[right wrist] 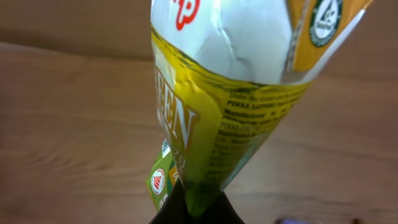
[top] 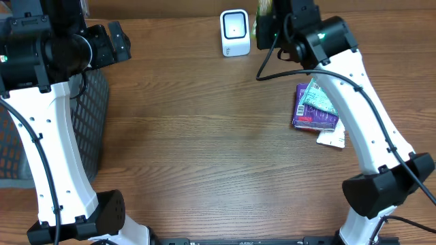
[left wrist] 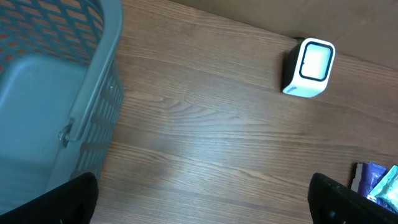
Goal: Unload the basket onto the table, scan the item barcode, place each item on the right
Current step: 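Hold the Pokka pouch in front of the scanner window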
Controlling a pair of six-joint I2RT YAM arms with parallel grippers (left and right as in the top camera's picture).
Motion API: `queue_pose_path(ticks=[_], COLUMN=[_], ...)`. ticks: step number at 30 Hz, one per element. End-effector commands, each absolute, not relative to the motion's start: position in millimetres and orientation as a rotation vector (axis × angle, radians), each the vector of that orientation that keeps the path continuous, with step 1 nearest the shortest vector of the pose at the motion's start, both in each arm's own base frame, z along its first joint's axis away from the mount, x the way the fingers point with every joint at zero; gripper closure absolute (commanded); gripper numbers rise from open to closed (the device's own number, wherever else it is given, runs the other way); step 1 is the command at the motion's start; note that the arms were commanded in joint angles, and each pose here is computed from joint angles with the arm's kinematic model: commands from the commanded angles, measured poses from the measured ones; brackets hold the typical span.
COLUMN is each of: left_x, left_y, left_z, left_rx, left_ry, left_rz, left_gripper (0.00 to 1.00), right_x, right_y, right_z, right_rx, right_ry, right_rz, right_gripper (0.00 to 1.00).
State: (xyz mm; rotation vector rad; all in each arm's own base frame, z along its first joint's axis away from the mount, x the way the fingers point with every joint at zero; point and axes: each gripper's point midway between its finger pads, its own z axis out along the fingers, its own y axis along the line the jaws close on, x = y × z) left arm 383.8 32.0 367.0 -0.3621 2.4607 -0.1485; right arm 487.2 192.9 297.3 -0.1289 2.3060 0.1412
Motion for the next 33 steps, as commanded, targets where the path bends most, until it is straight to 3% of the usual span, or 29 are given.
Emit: queue_pose_path(ticks=[1, 14, 25, 33], left_x=[386, 386, 386, 386], left_y=[34, 34, 34, 34], left_z=[370, 370, 370, 370], left_rx=[-0.341, -0.341, -0.341, -0.341], left_ry=[2.450, 2.450, 2.450, 2.450], left_rz=[-0.142, -0.141, -0.141, -0.141], left_gripper=[0.00, 0.00, 0.00, 0.00], right_x=[506, 553, 596, 600], right_y=[185, 211, 248, 256], right_z=[311, 284, 217, 184], right_rx=[-0.122, -0.224, -0.613, -0.775], right_ry=[2.201, 2.056, 1.974, 1.976], right_rz=[-0.053, -0.303, -0.432, -0.482], right_gripper=[0.96, 0.96, 0.96, 0.96])
